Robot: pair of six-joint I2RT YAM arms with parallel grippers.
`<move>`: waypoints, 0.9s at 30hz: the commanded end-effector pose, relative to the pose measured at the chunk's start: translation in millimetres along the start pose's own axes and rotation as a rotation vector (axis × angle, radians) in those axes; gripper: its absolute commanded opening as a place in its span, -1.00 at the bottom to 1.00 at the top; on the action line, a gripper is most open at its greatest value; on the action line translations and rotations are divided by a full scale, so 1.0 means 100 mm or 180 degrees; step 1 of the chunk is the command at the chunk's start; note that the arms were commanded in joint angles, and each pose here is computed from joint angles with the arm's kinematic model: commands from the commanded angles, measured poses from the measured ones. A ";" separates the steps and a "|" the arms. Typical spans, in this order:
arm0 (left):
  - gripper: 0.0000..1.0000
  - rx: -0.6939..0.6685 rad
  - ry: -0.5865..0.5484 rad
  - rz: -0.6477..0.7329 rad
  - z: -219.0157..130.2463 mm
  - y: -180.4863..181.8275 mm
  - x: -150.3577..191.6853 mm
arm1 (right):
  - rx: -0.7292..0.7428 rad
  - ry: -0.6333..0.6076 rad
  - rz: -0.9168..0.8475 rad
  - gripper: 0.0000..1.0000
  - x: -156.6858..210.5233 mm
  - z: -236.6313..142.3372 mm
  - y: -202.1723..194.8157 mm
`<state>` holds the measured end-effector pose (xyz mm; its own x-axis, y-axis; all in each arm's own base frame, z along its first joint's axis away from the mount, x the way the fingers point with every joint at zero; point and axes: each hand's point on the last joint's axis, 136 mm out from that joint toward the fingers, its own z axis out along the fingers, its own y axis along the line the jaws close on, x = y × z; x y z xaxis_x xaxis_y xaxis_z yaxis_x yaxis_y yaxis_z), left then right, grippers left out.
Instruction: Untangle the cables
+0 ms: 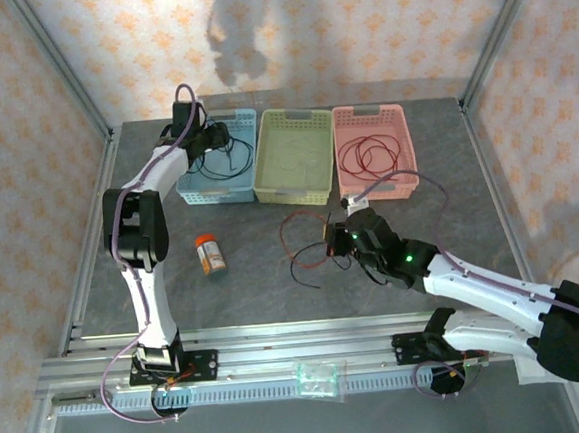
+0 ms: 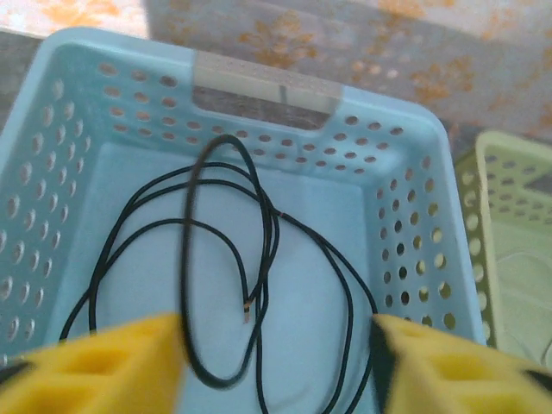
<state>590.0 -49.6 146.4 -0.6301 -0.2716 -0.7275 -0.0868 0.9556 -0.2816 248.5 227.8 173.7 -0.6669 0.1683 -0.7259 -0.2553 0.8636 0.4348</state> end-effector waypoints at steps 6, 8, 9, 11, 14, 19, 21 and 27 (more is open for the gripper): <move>0.99 -0.0265 -0.0303 -0.0021 -0.33 0.10 -0.18 | 0.0327 -0.0148 0.0135 -1.00 -0.04 -0.12 -0.23; 0.98 -0.0303 -0.0322 0.0011 -0.39 0.10 -0.17 | 0.0367 -0.0180 0.0160 -1.00 -0.06 -0.15 -0.25; 0.98 -0.0331 -0.0325 0.0030 -0.42 0.10 -0.17 | 0.0375 -0.0188 0.0163 -1.00 -0.07 -0.16 -0.26; 0.99 -0.0402 -0.0334 0.0081 -0.49 0.11 -0.15 | 0.0388 -0.0228 0.0170 -1.00 -0.10 -0.19 -0.27; 0.99 -0.0411 -0.0385 0.0173 -0.66 0.03 -0.15 | 0.0386 -0.0289 0.0181 -1.00 -0.17 -0.23 -0.25; 0.98 -0.0133 -0.0483 0.0388 -1.06 -0.28 0.00 | 0.0298 -0.0353 0.0220 -1.00 -0.29 -0.29 -0.16; 0.98 0.0103 -0.0502 0.0453 -1.22 -0.44 0.12 | 0.0268 -0.0372 0.0258 -1.00 -0.34 -0.32 -0.12; 0.83 0.1028 -0.0416 0.0684 -1.64 -1.02 0.67 | 0.0065 -0.0401 0.0312 -1.00 -0.52 -0.43 0.02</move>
<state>447.8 -116.7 225.9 -0.5190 -0.1309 -0.8447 0.1523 0.9582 -0.2421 250.9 201.0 209.3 -0.6157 0.2728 -0.7393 -0.1643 0.8731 0.4590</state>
